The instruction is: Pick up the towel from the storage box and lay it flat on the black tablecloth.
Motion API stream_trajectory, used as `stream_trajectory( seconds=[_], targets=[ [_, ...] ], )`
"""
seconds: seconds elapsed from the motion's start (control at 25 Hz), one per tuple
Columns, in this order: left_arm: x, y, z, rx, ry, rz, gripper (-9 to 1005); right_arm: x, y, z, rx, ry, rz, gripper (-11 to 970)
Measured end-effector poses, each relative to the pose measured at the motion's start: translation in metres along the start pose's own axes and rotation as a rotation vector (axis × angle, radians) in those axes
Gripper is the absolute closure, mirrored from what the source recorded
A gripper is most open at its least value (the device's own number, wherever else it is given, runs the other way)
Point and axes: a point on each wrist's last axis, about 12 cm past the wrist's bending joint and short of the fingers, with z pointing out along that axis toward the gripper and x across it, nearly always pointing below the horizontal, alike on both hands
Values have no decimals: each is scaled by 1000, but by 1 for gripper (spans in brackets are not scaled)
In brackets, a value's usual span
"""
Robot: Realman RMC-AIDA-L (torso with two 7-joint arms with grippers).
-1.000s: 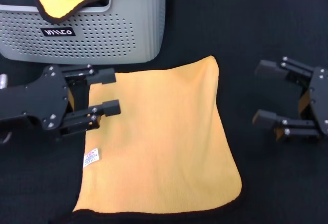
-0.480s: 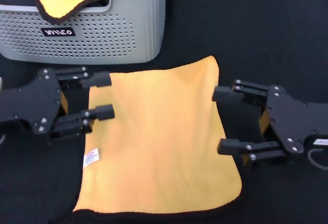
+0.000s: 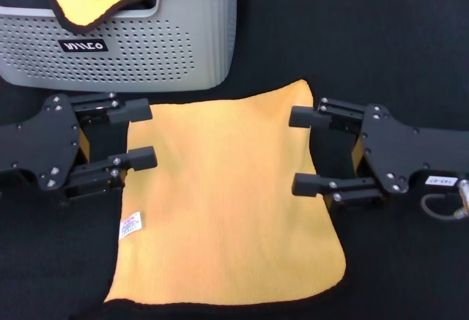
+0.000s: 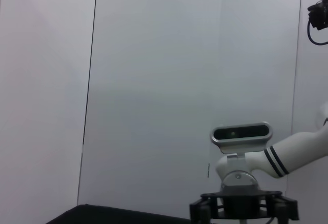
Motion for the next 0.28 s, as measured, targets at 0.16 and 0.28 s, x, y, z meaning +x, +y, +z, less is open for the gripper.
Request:
stream_trajectory(
  seconds=[0.16, 0.28],
  targets=[
    [0, 0, 0, 1, 2, 2, 422, -1, -4, 3, 12, 10, -5, 87],
    [0, 0, 0, 2, 2, 3, 422, -1, -5, 3, 19, 12, -7, 87]
  ],
)
